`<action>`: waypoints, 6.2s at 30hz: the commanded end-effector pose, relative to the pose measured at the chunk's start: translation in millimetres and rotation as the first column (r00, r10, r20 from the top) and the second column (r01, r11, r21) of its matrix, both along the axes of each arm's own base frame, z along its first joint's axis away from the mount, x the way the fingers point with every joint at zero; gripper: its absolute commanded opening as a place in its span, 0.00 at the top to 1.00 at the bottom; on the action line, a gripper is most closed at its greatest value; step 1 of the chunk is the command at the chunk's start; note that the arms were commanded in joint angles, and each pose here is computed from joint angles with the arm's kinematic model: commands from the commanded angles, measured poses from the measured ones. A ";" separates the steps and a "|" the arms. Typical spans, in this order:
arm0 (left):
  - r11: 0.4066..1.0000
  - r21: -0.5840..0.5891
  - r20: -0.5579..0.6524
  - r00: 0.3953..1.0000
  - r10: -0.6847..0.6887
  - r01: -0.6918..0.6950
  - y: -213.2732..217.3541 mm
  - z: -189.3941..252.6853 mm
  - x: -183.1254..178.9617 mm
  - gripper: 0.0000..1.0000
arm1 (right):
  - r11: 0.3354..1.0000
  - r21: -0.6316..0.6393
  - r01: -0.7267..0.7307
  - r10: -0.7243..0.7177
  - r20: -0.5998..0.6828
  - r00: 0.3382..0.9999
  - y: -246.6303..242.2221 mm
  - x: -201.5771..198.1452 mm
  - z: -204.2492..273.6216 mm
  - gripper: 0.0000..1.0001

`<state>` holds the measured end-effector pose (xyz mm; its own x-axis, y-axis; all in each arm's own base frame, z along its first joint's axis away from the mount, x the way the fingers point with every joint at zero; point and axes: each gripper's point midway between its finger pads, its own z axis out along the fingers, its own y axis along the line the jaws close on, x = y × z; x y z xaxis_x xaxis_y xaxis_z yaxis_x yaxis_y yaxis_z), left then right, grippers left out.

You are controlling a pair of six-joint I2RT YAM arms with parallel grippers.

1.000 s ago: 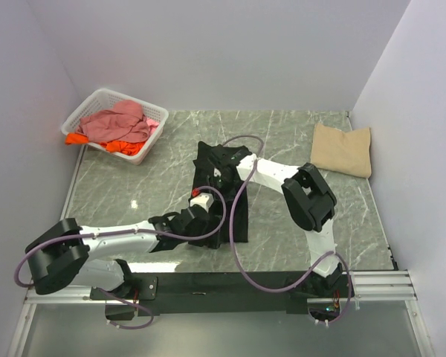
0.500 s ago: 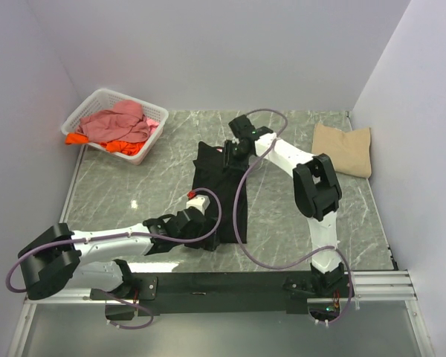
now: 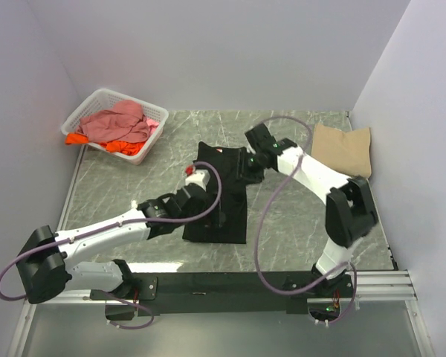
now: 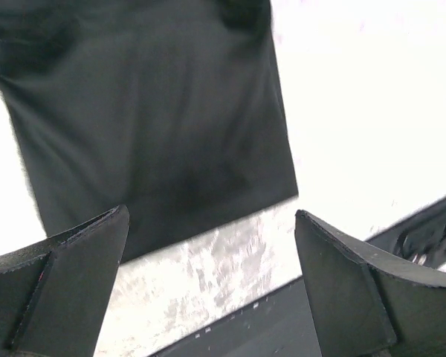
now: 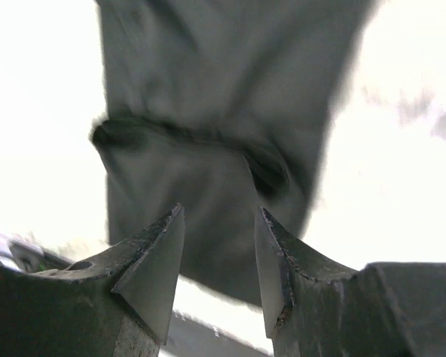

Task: Fold and stack the t-shirts
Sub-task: Fold the tshirt

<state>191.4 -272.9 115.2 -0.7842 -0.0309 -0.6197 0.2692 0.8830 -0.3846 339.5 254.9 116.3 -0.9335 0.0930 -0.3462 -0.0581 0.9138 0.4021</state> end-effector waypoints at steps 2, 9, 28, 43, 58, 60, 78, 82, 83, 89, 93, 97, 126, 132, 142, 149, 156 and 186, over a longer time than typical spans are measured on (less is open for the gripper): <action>0.996 0.046 -0.027 0.997 0.078 -0.077 29.2 -0.7 14.7 0.01 | 1.000 -0.017 0.000 0.000 -0.050 0.999 -12.8 -54.2 -7.8 0.50; 0.986 0.105 -0.122 0.982 0.144 -0.132 68.1 -35.6 12.2 0.01 | 0.999 -0.032 -0.004 -0.001 -0.150 0.989 -13.5 -116.9 -37.0 0.50; 0.986 0.102 -0.197 0.969 0.147 -0.129 80.6 -54.0 -5.7 0.01 | 0.991 -0.132 0.001 -0.040 -0.293 0.955 -12.2 -174.1 -97.0 0.53; 0.987 0.100 -0.202 0.969 0.143 -0.125 80.8 -51.9 -7.5 0.01 | 0.984 -0.172 -0.033 -0.033 -0.367 0.930 -19.6 -194.5 -128.8 0.62; 0.960 0.159 -0.316 0.910 0.269 -0.229 98.6 -68.6 -30.0 0.15 | 0.968 -0.249 -0.023 -0.067 -0.348 0.935 -33.7 -189.7 -125.7 0.93; 0.953 0.176 -0.319 0.902 0.291 -0.246 101.7 -70.5 -30.3 0.19 | 0.968 -0.249 -0.020 -0.070 -0.346 0.936 -34.4 -187.6 -125.2 0.93; 0.913 0.327 -0.264 0.904 0.336 -0.244 109.1 -91.3 -6.9 0.37 | 0.971 -0.238 -0.017 -0.065 -0.332 0.941 -34.9 -183.2 -120.8 0.93; 0.911 0.339 -0.269 0.904 0.332 -0.234 109.3 -95.1 -7.2 0.48 | 0.972 -0.236 -0.013 -0.067 -0.330 0.942 -35.0 -182.2 -120.5 0.93; 0.913 0.338 -0.273 0.904 0.329 -0.230 109.3 -95.4 -8.3 0.50 | 0.972 -0.236 -0.011 -0.069 -0.328 0.942 -35.3 -181.5 -120.2 0.93; 0.923 0.324 -0.290 0.906 0.307 -0.209 110.3 -97.1 -16.4 0.58 | 0.972 -0.234 0.006 -0.084 -0.324 0.942 -38.6 -180.1 -119.2 0.93; 0.950 0.256 -0.320 0.912 0.256 -0.177 98.4 -98.2 -22.1 0.58 | 0.972 -0.233 0.013 -0.089 -0.319 0.944 -40.3 -178.6 -118.2 0.93; 0.953 0.257 -0.344 0.906 0.247 -0.162 97.0 -103.7 -29.8 0.57 | 0.972 -0.235 0.017 -0.093 -0.317 0.944 -41.3 -177.1 -116.6 0.93; 0.974 0.202 -0.402 0.898 0.181 -0.106 82.5 -93.5 -51.3 0.99 | 0.963 -0.268 -0.027 -0.064 -0.326 0.943 -59.3 -196.3 -101.1 1.00; 0.985 0.156 -0.459 0.878 0.140 -0.075 76.7 -83.0 -73.1 0.99 | 0.951 -0.291 -0.102 -0.016 -0.377 0.926 -73.6 -231.8 -97.2 1.00; 0.999 -0.010 -0.589 0.808 0.019 -0.031 53.4 -47.3 -121.1 0.99 | 0.960 -0.214 -0.183 0.072 -0.441 0.895 -87.4 -283.1 -57.2 1.00; 0.993 -0.112 -0.643 0.764 -0.055 -0.022 37.2 -10.6 -150.6 0.99 | 0.960 -0.166 -0.227 0.119 -0.491 0.863 -88.5 -312.3 -30.4 1.00; 0.981 -0.192 -0.676 0.729 -0.102 -0.041 21.0 32.2 -173.6 0.99 | 0.966 -0.113 -0.231 0.137 -0.533 0.835 -86.5 -340.5 0.5 1.00; 0.992 -0.082 -0.489 0.872 0.041 -0.093 20.4 45.6 -45.4 1.00 | 0.988 -0.152 -0.029 -0.014 -0.274 0.962 -69.6 -211.3 28.6 1.00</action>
